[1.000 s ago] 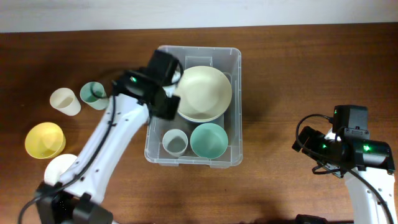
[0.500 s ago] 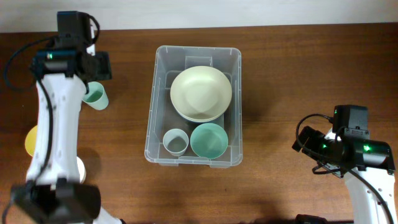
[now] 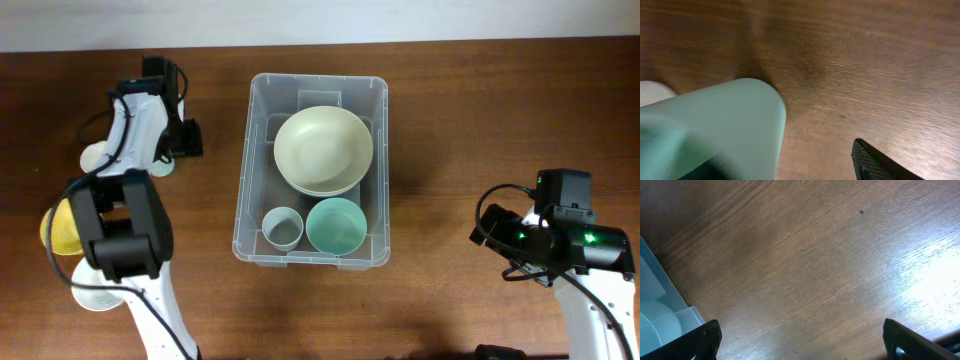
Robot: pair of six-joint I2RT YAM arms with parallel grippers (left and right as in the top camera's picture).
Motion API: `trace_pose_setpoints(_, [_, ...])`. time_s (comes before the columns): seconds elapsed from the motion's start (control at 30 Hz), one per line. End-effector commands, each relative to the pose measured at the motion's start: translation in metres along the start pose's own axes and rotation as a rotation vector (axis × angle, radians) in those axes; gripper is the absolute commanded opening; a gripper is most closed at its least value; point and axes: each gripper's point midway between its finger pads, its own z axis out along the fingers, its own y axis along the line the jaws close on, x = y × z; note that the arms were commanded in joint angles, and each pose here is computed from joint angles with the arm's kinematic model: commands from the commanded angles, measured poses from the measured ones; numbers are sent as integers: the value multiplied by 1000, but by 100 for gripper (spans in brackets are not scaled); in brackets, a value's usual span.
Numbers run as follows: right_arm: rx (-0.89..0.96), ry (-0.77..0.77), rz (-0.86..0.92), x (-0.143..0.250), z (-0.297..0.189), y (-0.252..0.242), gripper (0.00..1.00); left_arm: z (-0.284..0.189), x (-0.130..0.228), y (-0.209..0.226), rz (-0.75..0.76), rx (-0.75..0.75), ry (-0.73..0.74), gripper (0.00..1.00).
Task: Pack container
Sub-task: 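Return the left gripper to the mint-green cup and grasp it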
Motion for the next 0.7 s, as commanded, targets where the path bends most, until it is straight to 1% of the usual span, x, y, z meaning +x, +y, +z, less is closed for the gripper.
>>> trace_pose_setpoints(0.0, [3,-9,-4,-3,-4,0,99,7,1,-2,19,10,14,69])
trace_pose_setpoints(0.03, [3,-9,-4,-3,-4,0,99,7,1,-2,20,10,14,61])
trace_pose_setpoints(0.07, [2,-9,-4,-3,-4,0,99,7,1,-2,20,10,14,56])
trace_pose_setpoints(0.1, [2,-9,-4,-3,-4,0,99,7,0,-2,19,10,12,43])
trace_pose_setpoints(0.13, [2,-9,-4,-3,-4,0,99,6,0,-2,19,10,12,33])
trace_pose_setpoints(0.2, [3,-9,-4,-3,-4,0,99,5,-1,-2,19,11,9,21])
trace_pose_setpoints(0.23, [3,-9,-4,-3,-4,0,99,3,-2,-1,19,11,7,10])
trace_pose_setpoints(0.27, [3,-8,-4,-3,-4,0,99,0,-3,-1,18,11,4,4])
trace_pose_setpoints(0.3, [3,-9,-4,-3,-4,0,99,-4,-5,0,18,11,3,1])
trace_pose_setpoints(0.47, [2,-9,-4,-3,-4,0,99,-40,-16,1,19,22,-20,1])
trace_pose_setpoints(0.53, [3,-10,-7,-3,-4,0,99,-64,-21,-3,23,52,-39,1])
trace_pose_setpoints(0.67, [3,-9,-7,-3,-4,0,99,-127,-22,-15,45,107,-107,0])
